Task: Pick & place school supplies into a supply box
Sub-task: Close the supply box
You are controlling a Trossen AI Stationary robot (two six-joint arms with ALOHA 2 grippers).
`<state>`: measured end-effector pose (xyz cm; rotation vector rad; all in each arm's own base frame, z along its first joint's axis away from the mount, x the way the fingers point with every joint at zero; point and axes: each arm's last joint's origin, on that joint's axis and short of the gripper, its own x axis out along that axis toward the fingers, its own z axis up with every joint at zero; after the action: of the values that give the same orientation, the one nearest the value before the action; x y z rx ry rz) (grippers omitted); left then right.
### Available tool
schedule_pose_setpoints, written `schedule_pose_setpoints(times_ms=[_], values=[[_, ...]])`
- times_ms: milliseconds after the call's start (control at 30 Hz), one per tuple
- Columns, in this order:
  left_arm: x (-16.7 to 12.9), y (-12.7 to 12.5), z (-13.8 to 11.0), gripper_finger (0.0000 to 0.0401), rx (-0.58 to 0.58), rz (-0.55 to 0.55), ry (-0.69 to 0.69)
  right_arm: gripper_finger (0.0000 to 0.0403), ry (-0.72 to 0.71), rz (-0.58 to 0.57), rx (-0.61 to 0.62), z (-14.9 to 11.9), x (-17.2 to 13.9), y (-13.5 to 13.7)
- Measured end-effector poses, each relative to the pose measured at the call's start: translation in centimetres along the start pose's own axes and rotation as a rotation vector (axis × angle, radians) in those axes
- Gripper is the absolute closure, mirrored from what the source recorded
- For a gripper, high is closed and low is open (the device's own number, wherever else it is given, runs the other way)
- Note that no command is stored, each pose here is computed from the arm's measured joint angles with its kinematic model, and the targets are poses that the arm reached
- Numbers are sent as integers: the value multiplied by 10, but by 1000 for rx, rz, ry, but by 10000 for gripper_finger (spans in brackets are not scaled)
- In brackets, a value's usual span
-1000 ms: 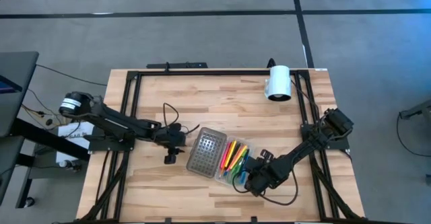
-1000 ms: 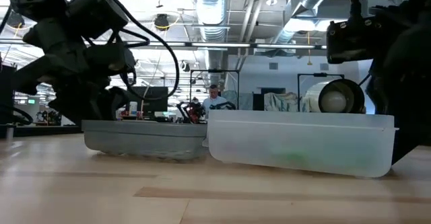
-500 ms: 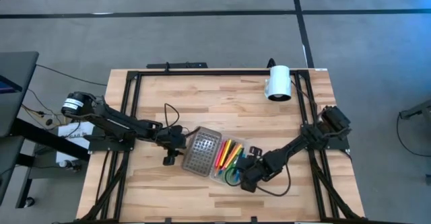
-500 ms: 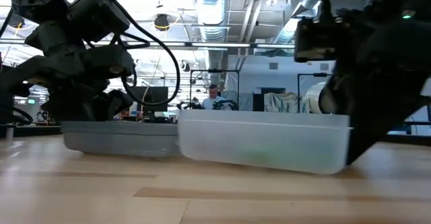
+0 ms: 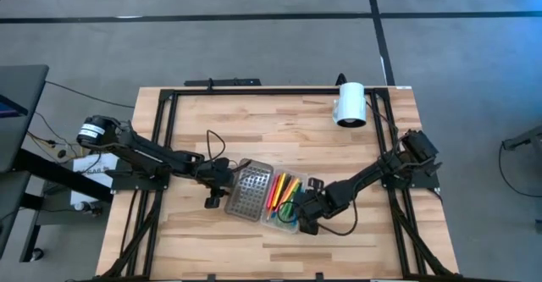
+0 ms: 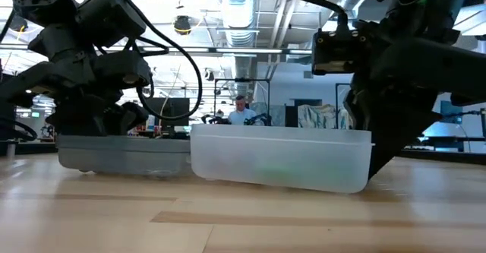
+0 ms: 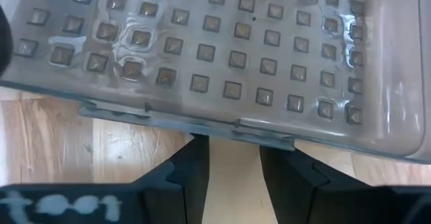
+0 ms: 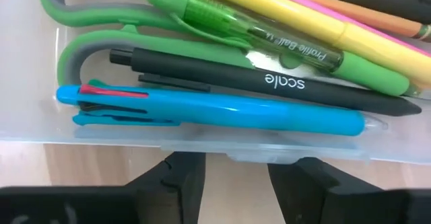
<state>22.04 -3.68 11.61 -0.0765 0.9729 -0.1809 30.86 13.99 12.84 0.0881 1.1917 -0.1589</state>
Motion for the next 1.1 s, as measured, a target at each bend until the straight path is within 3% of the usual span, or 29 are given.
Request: schedule_pose_setpoints(times_ms=[267,700,1100], values=[[-12,-2,3,277,-15,-31,-40,279,-8,-9,-7,1,0,-1],[-45,-5,10,277,1,10,-150,280,-12,-6,-10,1,0,-1],[-48,-6,17,277,11,14,-226,280,-43,10,-4,8,2,-5]])
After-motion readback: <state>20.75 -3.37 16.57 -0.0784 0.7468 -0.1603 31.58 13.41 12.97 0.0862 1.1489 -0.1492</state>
